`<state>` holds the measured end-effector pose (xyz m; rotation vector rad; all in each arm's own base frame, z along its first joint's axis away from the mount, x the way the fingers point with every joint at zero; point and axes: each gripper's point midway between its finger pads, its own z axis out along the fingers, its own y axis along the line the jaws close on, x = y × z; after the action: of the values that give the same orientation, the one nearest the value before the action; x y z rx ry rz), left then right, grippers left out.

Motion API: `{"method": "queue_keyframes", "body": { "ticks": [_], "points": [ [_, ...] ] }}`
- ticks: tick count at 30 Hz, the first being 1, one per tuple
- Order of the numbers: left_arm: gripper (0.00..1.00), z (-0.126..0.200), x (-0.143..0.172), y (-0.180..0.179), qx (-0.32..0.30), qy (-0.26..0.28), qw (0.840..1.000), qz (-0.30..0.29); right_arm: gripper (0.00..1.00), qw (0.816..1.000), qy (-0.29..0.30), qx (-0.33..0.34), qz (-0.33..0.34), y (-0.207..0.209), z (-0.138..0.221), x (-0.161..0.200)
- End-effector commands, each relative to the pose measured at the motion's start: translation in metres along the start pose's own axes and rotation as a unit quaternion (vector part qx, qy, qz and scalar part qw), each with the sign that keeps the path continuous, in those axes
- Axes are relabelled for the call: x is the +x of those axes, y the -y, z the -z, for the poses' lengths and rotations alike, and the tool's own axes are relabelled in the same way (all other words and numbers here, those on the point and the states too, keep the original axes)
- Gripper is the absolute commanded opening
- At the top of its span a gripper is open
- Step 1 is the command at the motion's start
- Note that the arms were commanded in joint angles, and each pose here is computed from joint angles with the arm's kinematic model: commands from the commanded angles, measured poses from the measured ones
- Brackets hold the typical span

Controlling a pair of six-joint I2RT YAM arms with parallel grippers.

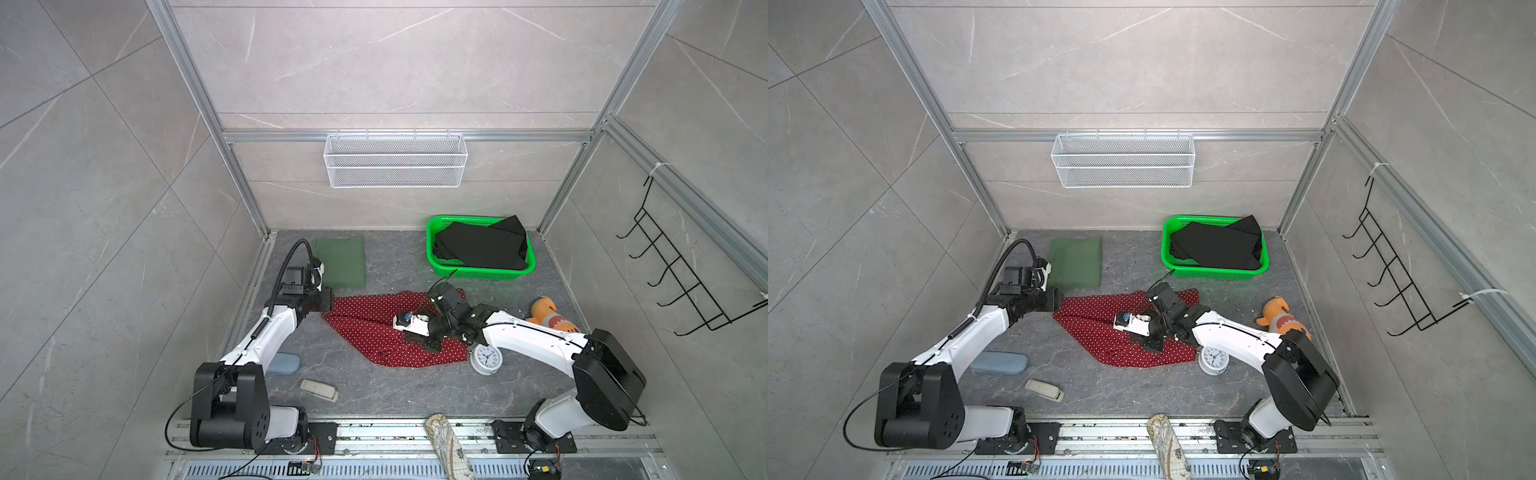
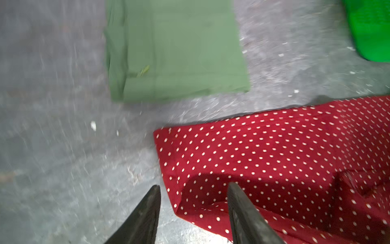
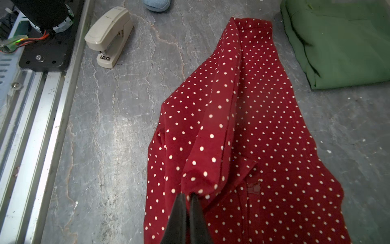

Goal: Fold and stack skirts
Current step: Fold the skirt at the center of the table.

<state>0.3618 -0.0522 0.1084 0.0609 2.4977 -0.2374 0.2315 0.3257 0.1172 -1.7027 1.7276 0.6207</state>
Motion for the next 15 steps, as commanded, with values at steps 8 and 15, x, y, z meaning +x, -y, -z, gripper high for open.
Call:
{"method": "queue_keyframes", "body": {
  "ticks": [8, 15],
  "points": [
    [0.56, -0.036, -0.004, -0.022, -0.011, -0.059, 0.991, 0.119, 0.0, 1.0, 0.007, 0.02, 0.003, -0.006, -0.004, -0.009],
    [0.56, -0.066, -0.003, -0.03, -0.017, -0.09, 0.988, 0.128, 0.0, 1.0, 0.008, 0.018, 0.008, -0.011, -0.007, -0.016]
  ]
}}
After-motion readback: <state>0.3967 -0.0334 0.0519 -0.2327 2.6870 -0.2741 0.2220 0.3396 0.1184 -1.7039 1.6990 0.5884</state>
